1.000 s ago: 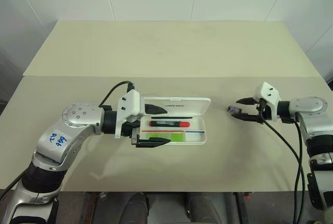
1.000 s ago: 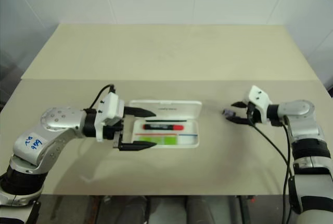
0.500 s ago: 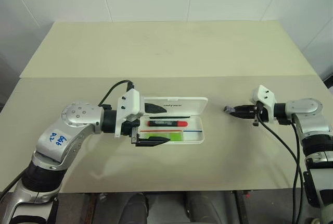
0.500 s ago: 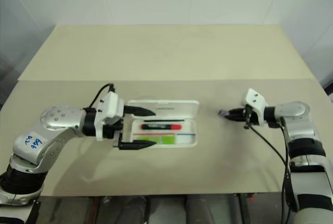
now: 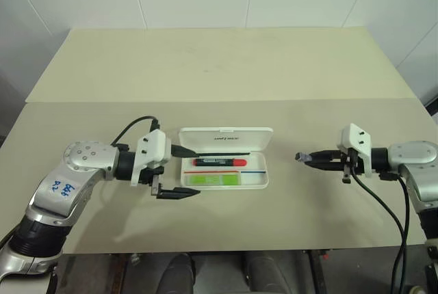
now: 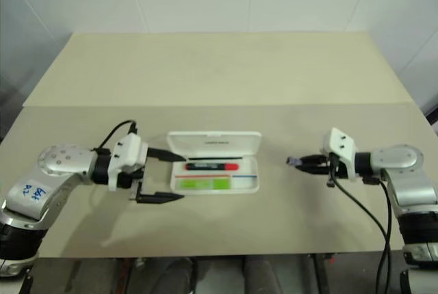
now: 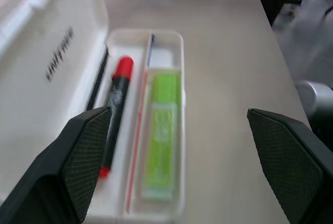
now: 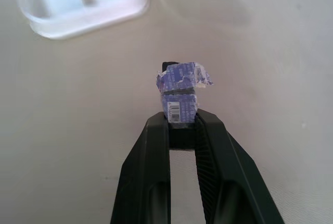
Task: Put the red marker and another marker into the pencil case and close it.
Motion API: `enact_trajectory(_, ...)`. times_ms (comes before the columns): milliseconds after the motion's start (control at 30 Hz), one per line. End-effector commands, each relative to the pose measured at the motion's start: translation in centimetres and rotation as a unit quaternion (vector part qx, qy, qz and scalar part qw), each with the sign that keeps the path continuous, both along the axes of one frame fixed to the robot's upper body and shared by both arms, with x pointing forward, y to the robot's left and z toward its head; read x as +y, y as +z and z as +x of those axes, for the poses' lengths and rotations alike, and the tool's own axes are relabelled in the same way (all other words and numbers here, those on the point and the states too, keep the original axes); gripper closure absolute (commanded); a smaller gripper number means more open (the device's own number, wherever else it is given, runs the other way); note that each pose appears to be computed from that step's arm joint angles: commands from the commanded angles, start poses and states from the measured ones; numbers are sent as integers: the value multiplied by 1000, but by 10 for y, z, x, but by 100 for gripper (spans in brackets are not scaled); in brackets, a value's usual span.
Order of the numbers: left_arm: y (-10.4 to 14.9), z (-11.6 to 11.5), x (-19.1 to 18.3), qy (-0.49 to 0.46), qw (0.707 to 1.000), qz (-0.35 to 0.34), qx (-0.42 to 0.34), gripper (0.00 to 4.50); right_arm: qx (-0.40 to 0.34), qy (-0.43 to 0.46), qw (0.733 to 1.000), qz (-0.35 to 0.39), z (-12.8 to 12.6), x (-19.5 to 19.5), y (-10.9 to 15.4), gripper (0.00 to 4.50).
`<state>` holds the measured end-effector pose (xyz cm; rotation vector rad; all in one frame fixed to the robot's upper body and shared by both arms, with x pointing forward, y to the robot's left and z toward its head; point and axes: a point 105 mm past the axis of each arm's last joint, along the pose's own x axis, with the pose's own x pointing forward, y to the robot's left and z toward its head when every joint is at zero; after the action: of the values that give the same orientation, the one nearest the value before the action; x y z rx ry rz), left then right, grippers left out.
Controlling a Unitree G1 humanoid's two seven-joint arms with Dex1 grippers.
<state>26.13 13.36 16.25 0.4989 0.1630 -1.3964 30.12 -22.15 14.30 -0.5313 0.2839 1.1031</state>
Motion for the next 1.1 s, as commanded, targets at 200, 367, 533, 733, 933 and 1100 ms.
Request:
enact_trajectory(200, -1, -3, 5, -9, 1000, 6, -27, 0, -17, 58, 997, 44, -27, 50, 20, 417)
enact_trajectory(367, -3, -3, 7, -8, 1000, 8, -29, 0, -16, 83, 994, 69, -29, 78, 22, 417)
enact_trajectory(533, -5, -3, 8, -4, 999, 8, -31, 0, -9, 101, 992, 77, -26, 95, 16, 417)
enact_trajectory(733, -5, -4, 7, 0, 999, 4, -32, 0, -3, 111, 991, 76, -22, 104, 8, 417)
enact_trajectory(933, -5, -5, 5, 2, 999, 1, -34, 0, 3, 120, 991, 63, -19, 106, -4, 417)
enact_trajectory(1100, -5, -6, 3, 3, 999, -3, -35, 0, 4, 125, 991, 47, -15, 104, -11, 417)
